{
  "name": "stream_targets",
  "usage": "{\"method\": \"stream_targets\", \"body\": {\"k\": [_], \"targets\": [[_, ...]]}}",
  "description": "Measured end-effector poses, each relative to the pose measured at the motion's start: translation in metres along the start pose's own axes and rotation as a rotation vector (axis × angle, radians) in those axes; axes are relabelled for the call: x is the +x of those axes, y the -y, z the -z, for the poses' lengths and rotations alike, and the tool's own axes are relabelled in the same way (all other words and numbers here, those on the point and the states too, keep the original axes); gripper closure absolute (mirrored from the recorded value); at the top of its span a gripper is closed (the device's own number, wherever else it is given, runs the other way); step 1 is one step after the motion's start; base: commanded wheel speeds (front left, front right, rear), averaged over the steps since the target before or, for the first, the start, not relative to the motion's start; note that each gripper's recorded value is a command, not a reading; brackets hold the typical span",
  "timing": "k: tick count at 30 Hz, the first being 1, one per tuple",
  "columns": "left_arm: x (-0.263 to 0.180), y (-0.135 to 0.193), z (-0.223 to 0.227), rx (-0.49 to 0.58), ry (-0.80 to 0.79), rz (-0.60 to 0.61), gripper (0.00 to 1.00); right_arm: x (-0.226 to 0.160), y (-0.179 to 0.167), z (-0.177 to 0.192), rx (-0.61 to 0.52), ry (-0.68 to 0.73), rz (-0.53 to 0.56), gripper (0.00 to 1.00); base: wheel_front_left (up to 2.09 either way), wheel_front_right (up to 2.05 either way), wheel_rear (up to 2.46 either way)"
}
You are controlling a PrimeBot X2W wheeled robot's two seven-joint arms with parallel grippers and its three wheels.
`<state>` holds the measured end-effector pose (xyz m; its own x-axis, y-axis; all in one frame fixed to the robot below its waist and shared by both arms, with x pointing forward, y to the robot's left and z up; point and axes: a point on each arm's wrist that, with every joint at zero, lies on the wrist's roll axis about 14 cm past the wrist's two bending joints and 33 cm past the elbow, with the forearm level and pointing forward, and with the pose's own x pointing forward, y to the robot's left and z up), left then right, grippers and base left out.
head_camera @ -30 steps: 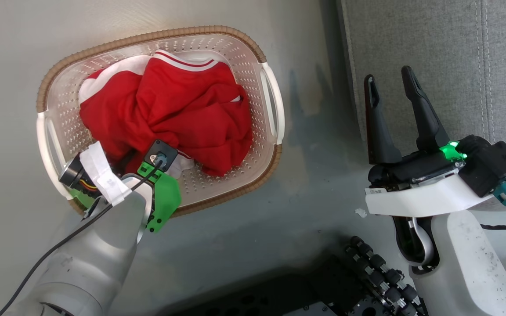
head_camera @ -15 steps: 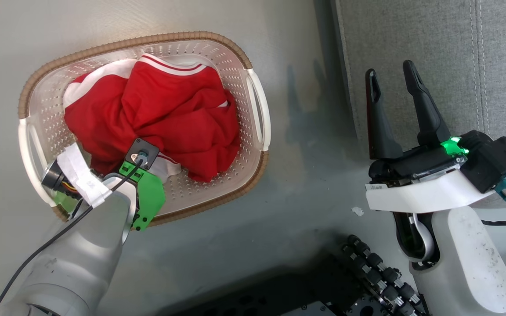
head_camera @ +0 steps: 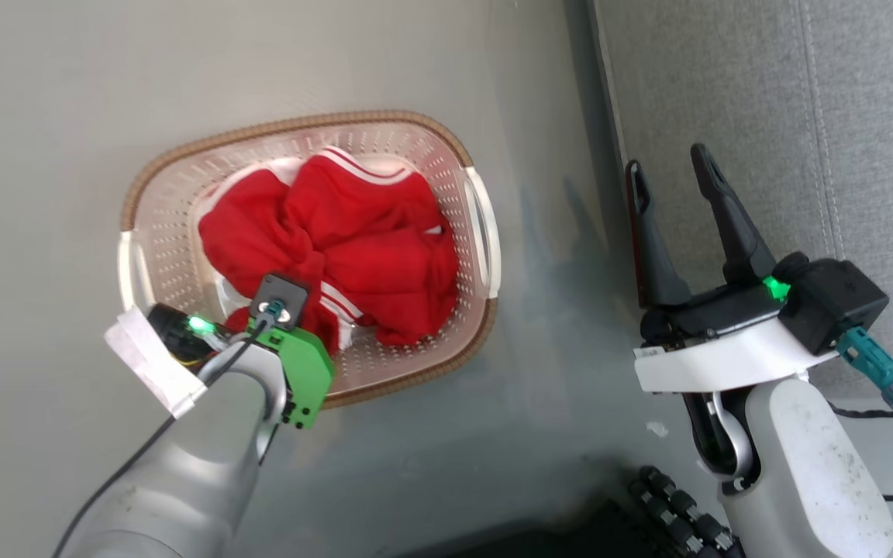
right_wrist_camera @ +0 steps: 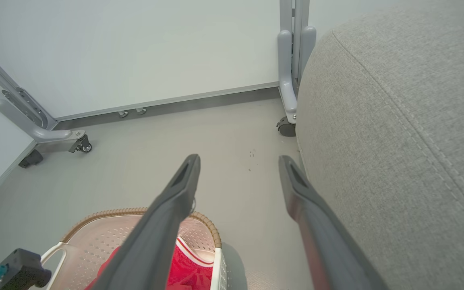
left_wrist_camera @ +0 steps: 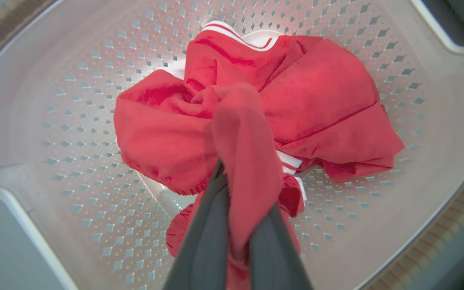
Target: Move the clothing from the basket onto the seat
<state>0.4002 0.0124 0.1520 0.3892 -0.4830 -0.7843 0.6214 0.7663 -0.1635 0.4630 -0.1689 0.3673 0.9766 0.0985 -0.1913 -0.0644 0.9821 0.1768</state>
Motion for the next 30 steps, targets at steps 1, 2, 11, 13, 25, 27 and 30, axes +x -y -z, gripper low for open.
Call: {"method": "stream_targets", "body": {"k": [1,2,11,13,25,27,30], "targets": [[-0.005,0.003,-0.007,-0.010,0.023,0.001,1.00,-0.002,-0.002,-0.002,0.000,0.003,-0.004,0.00,0.00,0.00,0.00],[-0.009,0.005,-0.012,-0.016,0.040,-0.002,1.00,-0.004,-0.004,-0.004,-0.002,0.006,-0.007,0.00,0.00,0.00,0.00],[-0.067,0.008,-0.100,-0.108,0.358,-0.073,1.00,-0.026,-0.021,-0.031,-0.007,0.056,-0.037,0.00,0.00,0.00,0.00],[-0.084,0.003,-0.116,-0.125,0.426,-0.104,1.00,-0.031,-0.026,-0.037,-0.009,0.069,-0.046,0.00,0.00,0.00,0.00],[-0.212,-0.012,-0.203,-0.164,0.859,-0.225,1.00,-0.057,-0.056,-0.080,-0.013,0.158,-0.119,0.00,0.00,0.00,0.00],[-0.233,-0.012,-0.214,-0.167,0.926,-0.231,1.00,-0.061,-0.061,-0.085,-0.014,0.169,-0.132,0.00,0.00,0.00,0.00],[-0.263,-0.010,-0.230,-0.154,1.022,-0.235,1.00,-0.067,-0.068,-0.093,-0.016,0.185,-0.150,0.00,0.00,0.00,0.00]]}}
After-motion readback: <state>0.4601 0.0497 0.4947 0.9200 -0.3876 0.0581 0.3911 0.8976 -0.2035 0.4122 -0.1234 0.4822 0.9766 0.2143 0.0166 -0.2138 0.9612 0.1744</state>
